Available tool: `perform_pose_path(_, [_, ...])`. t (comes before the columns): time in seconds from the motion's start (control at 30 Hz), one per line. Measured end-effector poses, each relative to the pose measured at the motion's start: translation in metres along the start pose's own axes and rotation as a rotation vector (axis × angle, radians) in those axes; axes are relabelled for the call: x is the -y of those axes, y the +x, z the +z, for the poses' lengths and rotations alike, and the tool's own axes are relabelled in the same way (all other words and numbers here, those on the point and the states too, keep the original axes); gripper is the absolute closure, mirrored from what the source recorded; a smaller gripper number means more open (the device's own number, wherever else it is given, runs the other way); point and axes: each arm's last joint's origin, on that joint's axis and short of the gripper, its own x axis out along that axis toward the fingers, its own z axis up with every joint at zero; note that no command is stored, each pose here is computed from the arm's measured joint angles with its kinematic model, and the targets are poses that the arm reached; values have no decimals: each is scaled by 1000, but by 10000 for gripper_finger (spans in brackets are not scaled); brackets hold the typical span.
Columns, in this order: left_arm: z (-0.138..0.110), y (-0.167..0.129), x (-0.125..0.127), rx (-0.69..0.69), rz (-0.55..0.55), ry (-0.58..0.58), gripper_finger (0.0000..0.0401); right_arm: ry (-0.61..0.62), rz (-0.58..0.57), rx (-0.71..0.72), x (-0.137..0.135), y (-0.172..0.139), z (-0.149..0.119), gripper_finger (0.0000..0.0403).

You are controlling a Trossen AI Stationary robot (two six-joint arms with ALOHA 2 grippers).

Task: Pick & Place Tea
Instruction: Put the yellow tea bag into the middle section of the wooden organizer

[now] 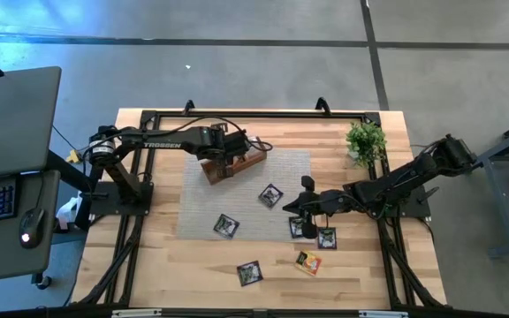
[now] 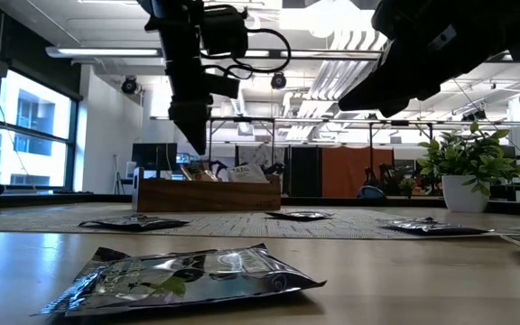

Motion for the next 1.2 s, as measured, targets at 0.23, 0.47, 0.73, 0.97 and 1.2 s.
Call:
perform_pose_path(0.23, [0, 0, 0, -1, 15, -289, 258, 0, 0, 0, 0, 0, 0, 391])
perform_pose_path(0.47, [4, 0, -4, 54, 115, -522, 258, 2, -1, 0, 0, 0, 0, 391])
perform_pose_path(0.73, [5, 24, 5, -7, 157, -652, 258, 3, -1, 0, 0, 0, 0, 391])
perform_pose_path(0.97, [11, 58, 19, -48, 147, -621, 258, 3, -2, -1, 0, 0, 0, 391])
perform_pose_path(1.2, [14, 63, 24, -39, 128, -559, 258, 2, -2, -1, 0, 0, 0, 391])
